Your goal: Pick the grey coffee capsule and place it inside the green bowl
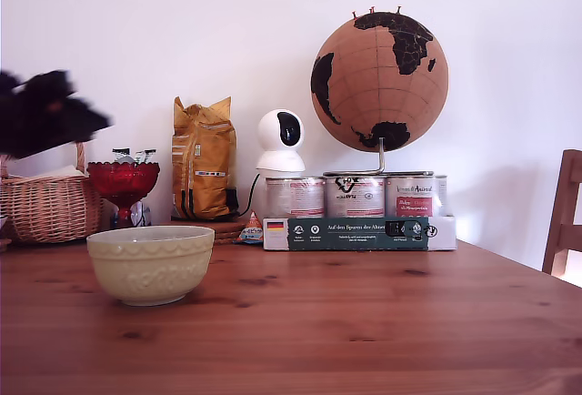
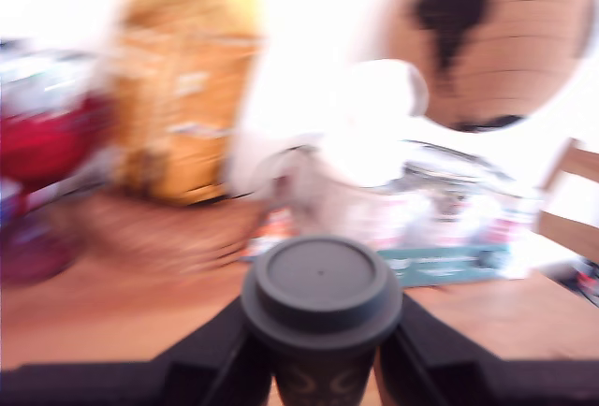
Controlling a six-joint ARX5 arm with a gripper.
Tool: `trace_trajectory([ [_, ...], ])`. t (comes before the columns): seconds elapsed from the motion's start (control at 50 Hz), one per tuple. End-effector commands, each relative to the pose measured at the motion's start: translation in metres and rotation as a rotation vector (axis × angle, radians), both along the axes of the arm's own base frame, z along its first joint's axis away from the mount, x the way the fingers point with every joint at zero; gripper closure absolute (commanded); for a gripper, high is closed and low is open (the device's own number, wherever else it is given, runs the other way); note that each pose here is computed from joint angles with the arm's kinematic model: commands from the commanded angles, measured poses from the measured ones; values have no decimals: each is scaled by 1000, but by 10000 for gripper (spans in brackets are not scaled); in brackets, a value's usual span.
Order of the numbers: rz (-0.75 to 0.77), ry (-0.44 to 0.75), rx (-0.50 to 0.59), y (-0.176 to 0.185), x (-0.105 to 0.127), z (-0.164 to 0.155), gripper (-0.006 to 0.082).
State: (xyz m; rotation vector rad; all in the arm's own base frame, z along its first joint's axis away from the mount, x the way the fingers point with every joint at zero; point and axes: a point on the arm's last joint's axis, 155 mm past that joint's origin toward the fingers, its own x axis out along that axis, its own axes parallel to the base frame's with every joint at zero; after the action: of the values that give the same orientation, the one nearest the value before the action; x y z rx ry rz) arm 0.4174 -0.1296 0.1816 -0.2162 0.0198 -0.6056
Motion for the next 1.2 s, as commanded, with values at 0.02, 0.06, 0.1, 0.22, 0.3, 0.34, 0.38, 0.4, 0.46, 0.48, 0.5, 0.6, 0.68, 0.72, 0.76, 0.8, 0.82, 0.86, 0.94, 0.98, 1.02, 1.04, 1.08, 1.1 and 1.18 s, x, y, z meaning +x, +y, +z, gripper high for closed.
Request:
trace_trajectory([
  [0.02,-82,21,96,-33,-7,-15,580],
  [0.06,-106,36,143,-43,-8,-23,580],
  [0.1,-126,59,195,-53,-9,-33,580],
  [0.22,-131,118,312,-67,-6,-52,579],
  [0.3,-129,166,361,-71,-3,-60,579],
  [0.34,-129,201,391,-72,-2,-66,579],
  [0.38,-123,233,423,-71,0,-71,579],
  [0.4,-119,259,441,-70,0,-75,579],
  [0.46,-108,321,475,-67,0,-82,579],
  [0.48,-109,343,485,-67,-1,-85,579],
  [0.5,-110,363,491,-66,-1,-86,579],
  [0.6,-117,439,516,-64,-3,-90,579],
  [0.68,-128,494,531,-62,-8,-94,579],
  [0.72,-133,526,541,-61,-12,-98,579],
  [0.76,-138,549,547,-60,-15,-101,579],
  [0.8,-142,571,553,-59,-19,-105,579],
  [0.82,-144,581,556,-58,-21,-107,579],
  [0.86,-148,601,561,-57,-24,-110,579],
  [0.94,-153,628,569,-55,-29,-115,579],
  [0.98,-152,632,571,-55,-30,-116,575],
  [1.02,-151,634,571,-54,-30,-116,557],
  [1.04,-150,634,572,-54,-30,-116,545],
  [1.08,-148,634,573,-54,-29,-116,515],
  [1.1,-145,637,573,-53,-30,-117,499],
  [1.18,-147,656,578,-52,-33,-120,452],
])
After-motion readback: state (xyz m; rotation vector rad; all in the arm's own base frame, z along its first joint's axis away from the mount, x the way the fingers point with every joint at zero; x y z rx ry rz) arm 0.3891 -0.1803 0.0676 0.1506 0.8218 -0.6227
